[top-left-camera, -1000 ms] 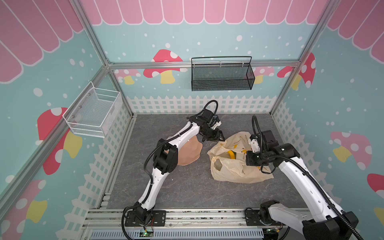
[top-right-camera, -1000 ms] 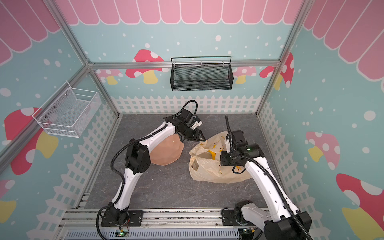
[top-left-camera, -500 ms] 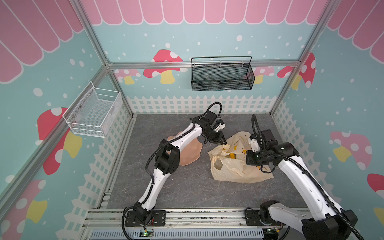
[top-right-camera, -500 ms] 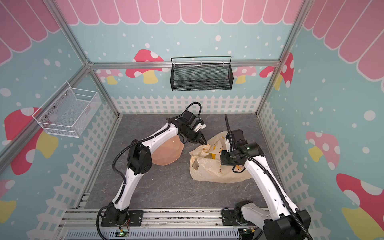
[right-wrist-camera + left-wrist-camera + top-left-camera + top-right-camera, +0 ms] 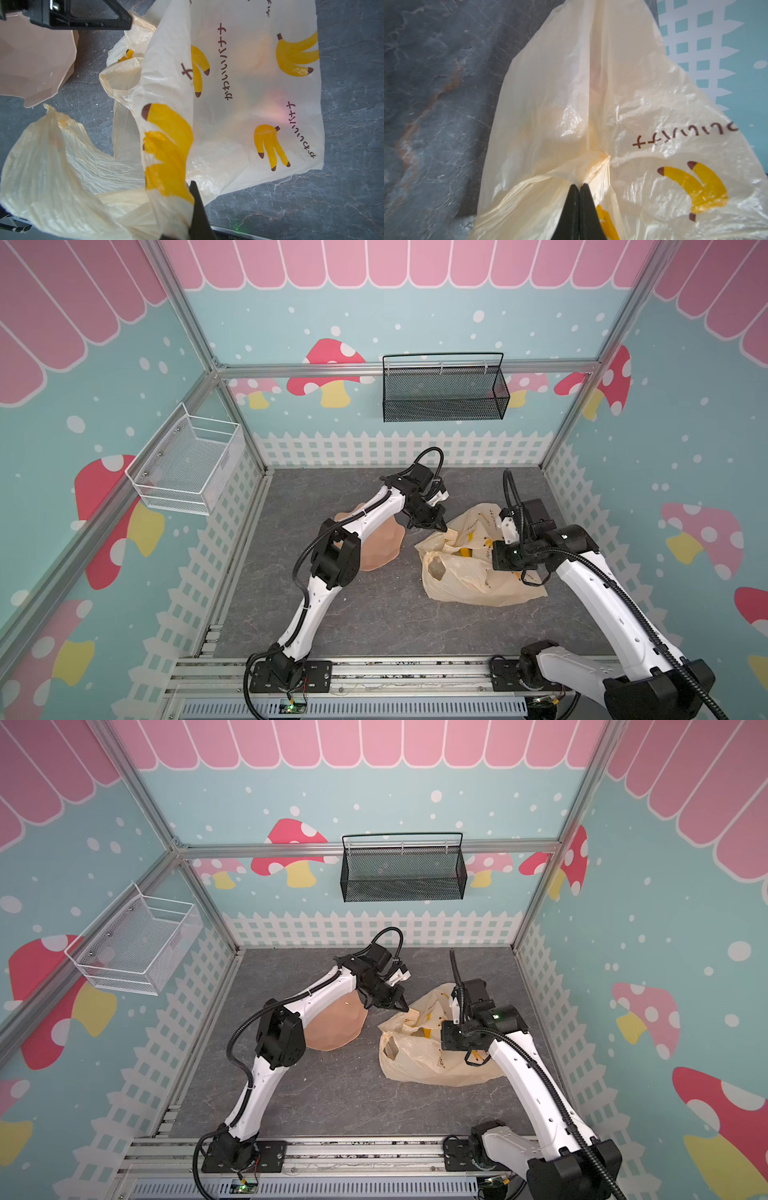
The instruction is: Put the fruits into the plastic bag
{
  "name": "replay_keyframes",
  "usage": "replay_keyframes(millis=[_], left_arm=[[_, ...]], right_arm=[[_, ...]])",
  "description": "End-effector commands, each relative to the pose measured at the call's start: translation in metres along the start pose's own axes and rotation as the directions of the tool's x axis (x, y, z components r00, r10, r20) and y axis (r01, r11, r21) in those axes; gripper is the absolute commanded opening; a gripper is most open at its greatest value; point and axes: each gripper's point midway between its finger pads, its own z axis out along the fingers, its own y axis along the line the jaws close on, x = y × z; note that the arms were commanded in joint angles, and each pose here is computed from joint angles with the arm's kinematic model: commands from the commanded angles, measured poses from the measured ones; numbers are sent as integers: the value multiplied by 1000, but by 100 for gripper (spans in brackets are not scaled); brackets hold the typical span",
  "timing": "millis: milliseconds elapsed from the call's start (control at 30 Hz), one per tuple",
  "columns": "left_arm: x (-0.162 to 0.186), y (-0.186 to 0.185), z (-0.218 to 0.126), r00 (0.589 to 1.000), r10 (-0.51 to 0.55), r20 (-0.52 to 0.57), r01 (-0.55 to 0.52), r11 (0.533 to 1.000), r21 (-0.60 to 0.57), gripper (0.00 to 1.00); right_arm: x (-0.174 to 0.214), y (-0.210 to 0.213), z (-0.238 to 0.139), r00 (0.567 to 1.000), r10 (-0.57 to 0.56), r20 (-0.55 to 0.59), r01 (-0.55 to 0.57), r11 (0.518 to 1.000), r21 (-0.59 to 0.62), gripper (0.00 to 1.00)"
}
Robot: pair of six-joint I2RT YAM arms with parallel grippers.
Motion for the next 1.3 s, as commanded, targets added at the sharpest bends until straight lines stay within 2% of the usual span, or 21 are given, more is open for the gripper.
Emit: replay_keyframes(millis=[0,200,400,467,633,767,800,867,967,1033,1100,1167,1267], left_arm=[[-19,-18,-36,993,44,109,-41,999,-30,0],[-44,-43,-97,952,53,300,-56,998,-1,0],[-34,-59,-124,933,65,354,-89,995,51,0],[-31,-61,-131,925,62,376,-90,994,59,0],[-28,-65,-139,901,27,434,-83,990,110,0],[-25,-68,-137,898,31,438,-96,987,126,0],[-24,-68,-137,898,32,439,-98,987,130,0],[-23,-68,-137,899,34,436,-103,985,136,0],[-20,-69,-138,900,40,434,-111,984,140,0],[-19,-69,-139,900,43,434,-114,984,138,0],[-18,-68,-140,899,45,436,-114,984,135,0],[-17,-65,-140,899,42,435,-110,985,132,0],[-15,-60,-140,900,37,433,-100,987,125,0]], right_arm=[[-4,2,-9,1000,-7,26,8,1000,-7,0],[-12,2,-16,998,-7,59,7,1000,3,0],[-21,2,-19,990,85,116,-85,996,-9,0],[-23,6,-19,986,104,132,-100,994,-39,5],[-40,16,-32,966,147,213,-127,986,-104,46],[-70,23,-81,906,206,370,-154,974,-165,72],[-75,25,-95,886,219,409,-156,971,-182,89],[-81,35,-117,861,232,453,-128,960,-248,95],[-79,59,-132,862,277,424,-103,915,-389,94],[-72,81,-135,875,324,358,-98,845,-525,91],[-62,98,-140,864,406,298,-125,746,-654,90],[-53,104,-146,842,471,265,-153,678,-719,90],[-39,113,-143,842,502,198,-206,637,-743,90]])
